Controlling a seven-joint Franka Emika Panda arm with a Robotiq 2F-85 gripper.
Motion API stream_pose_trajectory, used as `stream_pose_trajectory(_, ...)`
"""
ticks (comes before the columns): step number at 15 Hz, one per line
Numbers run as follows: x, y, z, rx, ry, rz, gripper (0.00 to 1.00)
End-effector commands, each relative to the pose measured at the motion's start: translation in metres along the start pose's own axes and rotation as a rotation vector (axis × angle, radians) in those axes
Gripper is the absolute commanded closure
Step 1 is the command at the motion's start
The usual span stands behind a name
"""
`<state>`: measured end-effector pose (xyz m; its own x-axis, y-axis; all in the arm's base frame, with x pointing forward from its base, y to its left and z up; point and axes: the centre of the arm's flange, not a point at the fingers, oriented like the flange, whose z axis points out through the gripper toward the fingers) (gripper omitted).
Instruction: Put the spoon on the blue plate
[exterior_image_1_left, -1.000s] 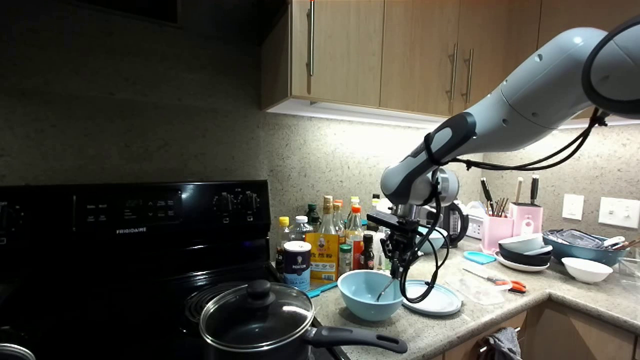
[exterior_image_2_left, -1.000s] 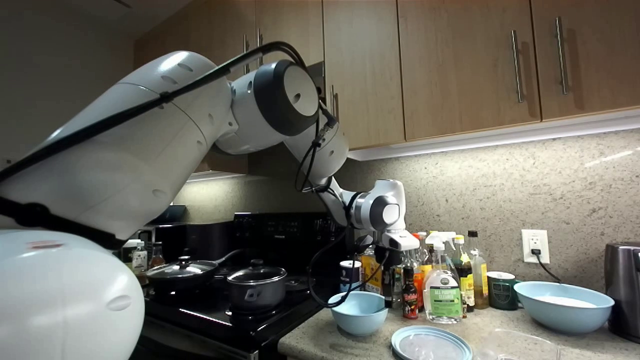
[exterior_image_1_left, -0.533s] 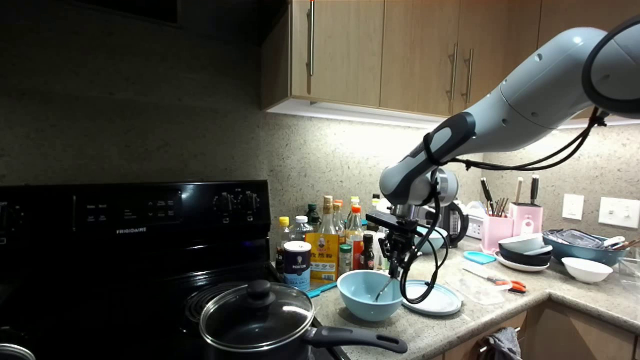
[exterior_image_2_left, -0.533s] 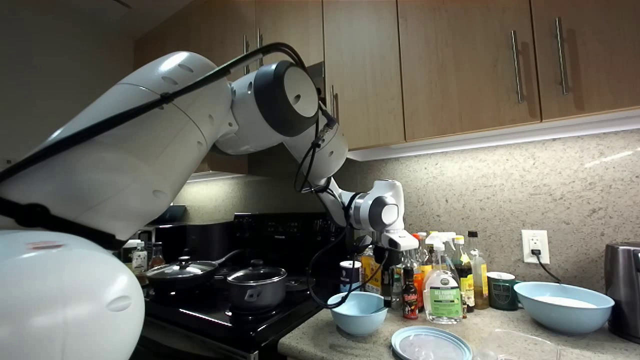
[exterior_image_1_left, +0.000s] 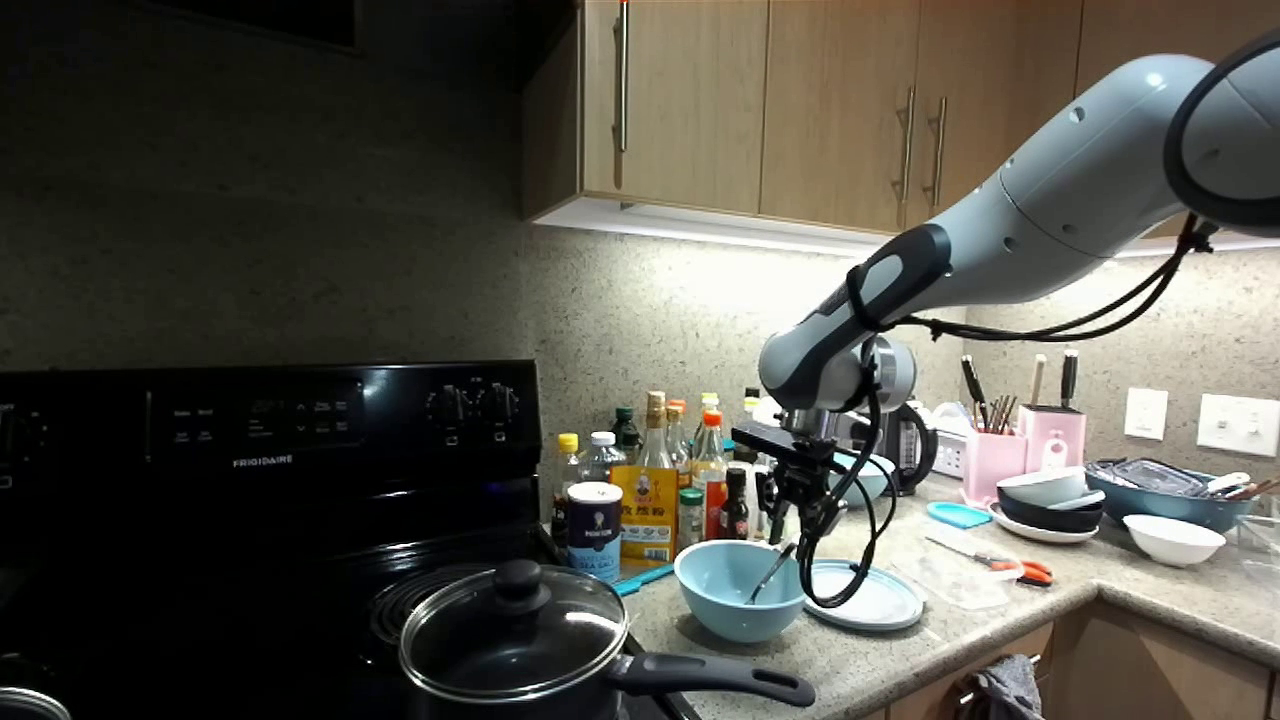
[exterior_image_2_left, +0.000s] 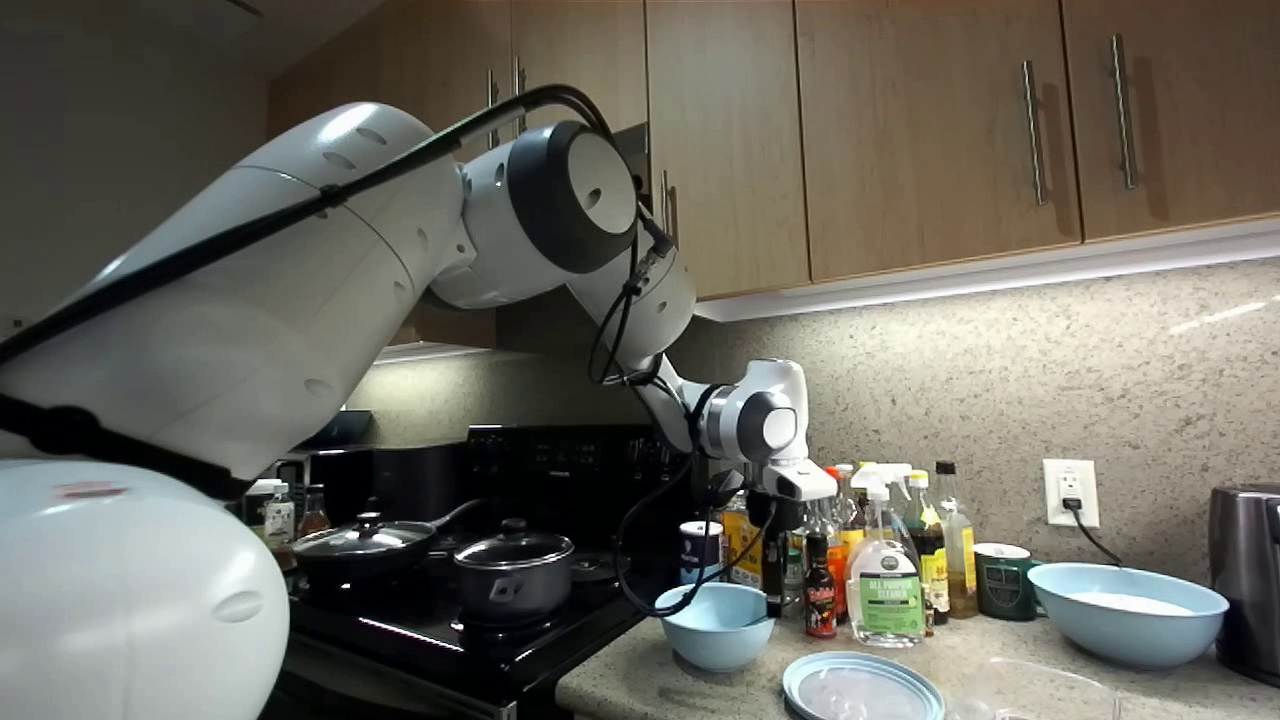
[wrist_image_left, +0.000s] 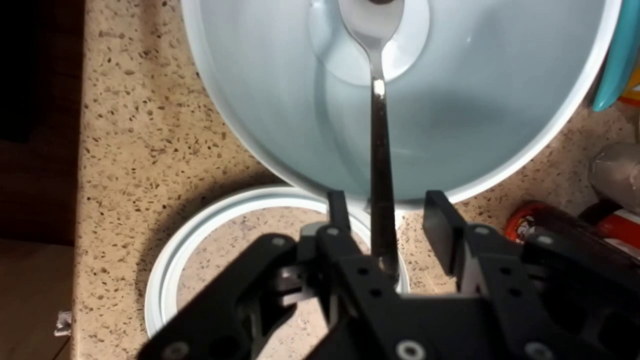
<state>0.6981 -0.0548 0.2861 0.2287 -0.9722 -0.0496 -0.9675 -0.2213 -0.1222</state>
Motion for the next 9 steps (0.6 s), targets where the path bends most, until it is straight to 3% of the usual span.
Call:
stream_pose_trajectory(1,0.004,0.000,0.000,0.012,0.007,0.016,0.25)
stream_pose_trajectory(4,0.012,0.001,-0.001,0.008,0.017,0.033,0.06)
stream_pose_trajectory(6,0.017,0.001,0.000,0.007,0.014,0.043,0.00)
stream_pose_trajectory(7,0.019,0.001,-0.001,0.008,0.013,0.042,0.11)
stream_pose_trajectory(8,0.020,0.001,-0.001,0.010,0.014,0.042,0.32)
stream_pose_trajectory(9,0.021,0.001,-0.001,0.013,0.011,0.043,0.32)
